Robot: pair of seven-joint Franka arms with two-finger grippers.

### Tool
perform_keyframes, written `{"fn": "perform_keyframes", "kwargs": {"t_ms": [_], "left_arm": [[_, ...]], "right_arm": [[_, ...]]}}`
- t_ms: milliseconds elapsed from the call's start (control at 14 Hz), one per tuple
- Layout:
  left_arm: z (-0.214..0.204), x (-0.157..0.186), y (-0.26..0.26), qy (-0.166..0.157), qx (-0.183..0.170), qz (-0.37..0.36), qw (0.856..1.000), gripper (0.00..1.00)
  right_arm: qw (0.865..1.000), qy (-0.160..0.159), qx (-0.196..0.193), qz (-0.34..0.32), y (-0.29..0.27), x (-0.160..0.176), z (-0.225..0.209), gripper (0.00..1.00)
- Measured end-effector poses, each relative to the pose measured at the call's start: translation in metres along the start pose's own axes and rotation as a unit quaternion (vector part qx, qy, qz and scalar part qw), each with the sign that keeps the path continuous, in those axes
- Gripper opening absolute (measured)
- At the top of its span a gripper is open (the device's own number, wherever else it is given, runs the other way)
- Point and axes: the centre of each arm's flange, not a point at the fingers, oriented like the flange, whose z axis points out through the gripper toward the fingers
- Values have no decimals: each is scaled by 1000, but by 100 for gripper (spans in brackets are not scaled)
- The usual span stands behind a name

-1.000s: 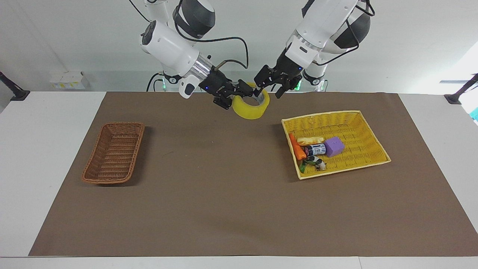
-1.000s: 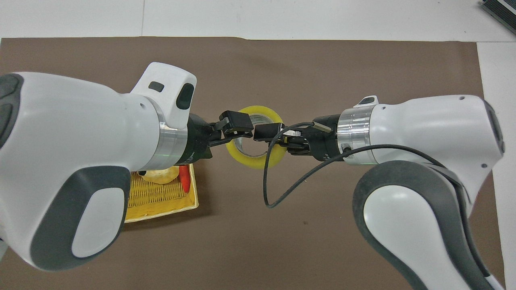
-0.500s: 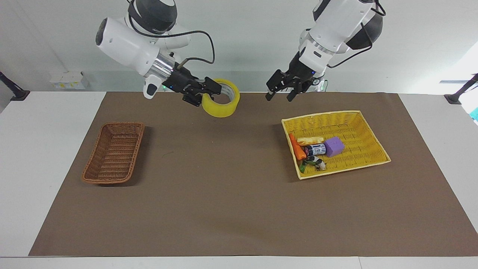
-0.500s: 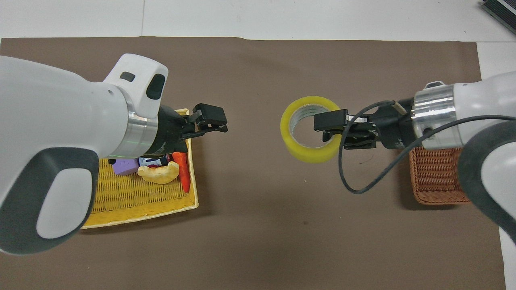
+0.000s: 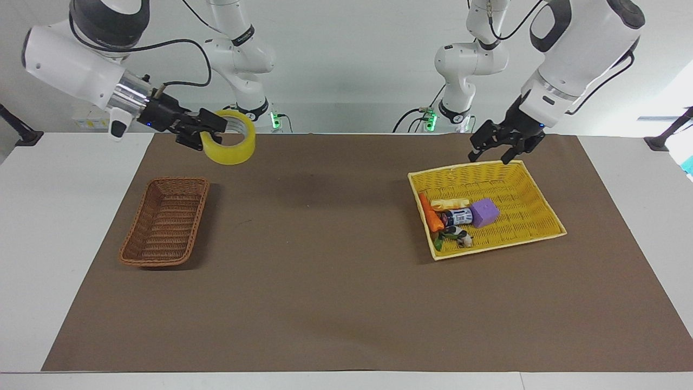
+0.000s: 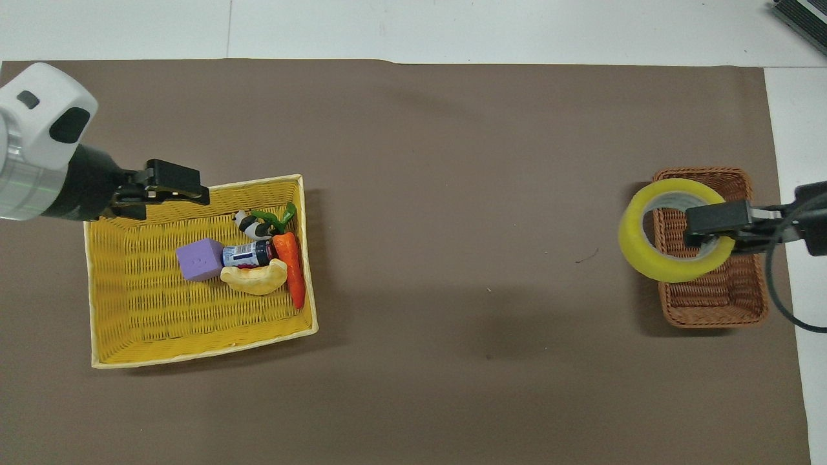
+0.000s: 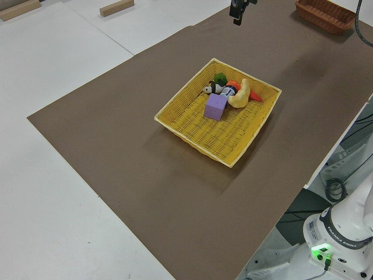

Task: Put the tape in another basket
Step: 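Carry the tape with the right gripper while the left gripper withdraws, then lower the tape into the brown basket and open the right gripper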

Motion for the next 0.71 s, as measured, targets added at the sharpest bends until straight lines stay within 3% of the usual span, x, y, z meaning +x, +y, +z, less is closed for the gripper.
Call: {"fn": "perform_keyframes", "kwargs": {"t_ms": [214,357,714], "left_arm": [[-5,6,-30,10,63,49,997,100],[-10,9,-50,11,84,75,994,100],[-33,4,-87,-1,90,75,993,100]], "right_arm": [[997,33,-73,12,48,-2,-31,0],[995,43,-81,35,83,7,-31,0],[995,35,-81,34,214,50,14,0]]}}
